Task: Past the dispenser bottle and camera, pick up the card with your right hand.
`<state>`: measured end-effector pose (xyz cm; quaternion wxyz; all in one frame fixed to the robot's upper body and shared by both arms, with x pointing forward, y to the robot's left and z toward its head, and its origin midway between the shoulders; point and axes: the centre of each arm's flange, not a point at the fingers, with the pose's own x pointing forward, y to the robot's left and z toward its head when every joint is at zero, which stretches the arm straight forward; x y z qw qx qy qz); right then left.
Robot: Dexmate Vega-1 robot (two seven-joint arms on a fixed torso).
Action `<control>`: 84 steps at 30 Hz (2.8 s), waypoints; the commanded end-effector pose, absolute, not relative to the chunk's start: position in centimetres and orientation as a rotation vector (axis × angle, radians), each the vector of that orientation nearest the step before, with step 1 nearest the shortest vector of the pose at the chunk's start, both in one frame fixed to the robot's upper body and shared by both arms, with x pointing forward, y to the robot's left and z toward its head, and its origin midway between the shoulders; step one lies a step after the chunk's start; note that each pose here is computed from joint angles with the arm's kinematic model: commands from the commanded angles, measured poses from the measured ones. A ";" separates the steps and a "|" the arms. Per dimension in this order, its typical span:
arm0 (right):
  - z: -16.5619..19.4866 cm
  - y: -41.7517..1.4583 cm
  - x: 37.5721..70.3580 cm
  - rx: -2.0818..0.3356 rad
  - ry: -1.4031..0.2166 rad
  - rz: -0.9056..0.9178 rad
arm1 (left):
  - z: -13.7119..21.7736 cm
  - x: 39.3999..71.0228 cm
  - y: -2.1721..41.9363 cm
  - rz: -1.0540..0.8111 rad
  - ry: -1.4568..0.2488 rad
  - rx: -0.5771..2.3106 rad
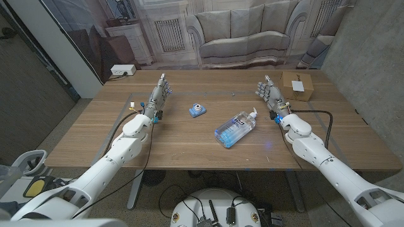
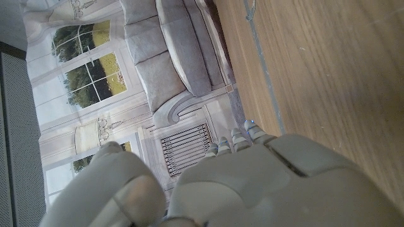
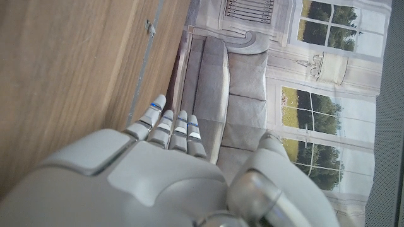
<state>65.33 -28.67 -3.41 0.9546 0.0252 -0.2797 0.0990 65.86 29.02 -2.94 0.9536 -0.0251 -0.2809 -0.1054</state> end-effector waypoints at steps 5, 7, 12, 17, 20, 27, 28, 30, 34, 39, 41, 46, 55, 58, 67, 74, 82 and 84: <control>-3.3 -28.1 64.7 0.057 -0.578 0.199 | -2.7 65.7 29.2 -0.215 -0.560 -0.059; -3.2 -28.1 64.6 0.057 -0.582 0.201 | -2.5 65.5 29.2 -0.216 -0.566 -0.060; -3.0 -27.9 64.3 0.054 -0.593 0.208 | -2.3 65.0 29.2 -0.221 -0.580 -0.056; -2.9 -27.9 64.1 0.050 -0.593 0.208 | -2.4 64.7 29.4 -0.222 -0.586 -0.055; -2.9 -27.9 64.1 0.049 -0.592 0.208 | -2.5 64.5 29.4 -0.220 -0.587 -0.055; -2.7 -28.2 64.2 0.040 -0.600 0.217 | -2.8 64.5 29.3 -0.215 -0.595 -0.074; -2.6 -28.3 64.2 0.039 -0.602 0.218 | -2.7 64.6 29.3 -0.213 -0.596 -0.079; -2.5 -28.5 64.3 0.036 -0.604 0.219 | -2.7 64.6 29.2 -0.210 -0.602 -0.093; -2.1 -29.1 64.3 0.033 -0.607 0.210 | -2.5 64.9 29.0 -0.216 -0.604 -0.112; -2.0 -29.6 64.2 0.045 -0.623 0.205 | -1.8 65.0 28.6 -0.225 -0.603 -0.088; -1.9 -29.7 64.2 0.038 -0.624 0.206 | -1.5 65.0 28.4 -0.228 -0.607 -0.079; -2.0 -29.8 64.2 0.039 -0.630 0.205 | -1.1 64.9 28.2 -0.223 -0.604 -0.045; -2.2 -29.6 64.1 0.037 -0.637 0.211 | -0.8 64.8 28.4 -0.217 -0.597 -0.018; -2.2 -29.7 63.9 0.036 -0.640 0.211 | -0.8 64.7 28.4 -0.219 -0.594 -0.010; -2.1 -30.0 63.1 0.022 -0.653 0.201 | -0.8 64.6 28.4 -0.217 -0.590 0.003; -2.1 -30.4 62.5 0.020 -0.661 0.188 | -1.0 64.5 28.4 -0.219 -0.589 0.006; -2.3 -31.0 61.9 0.018 -0.668 0.175 | -1.2 64.4 28.2 -0.208 -0.593 0.001; -2.3 -31.1 61.7 0.013 -0.670 0.175 | -1.2 64.4 28.3 -0.211 -0.596 -0.007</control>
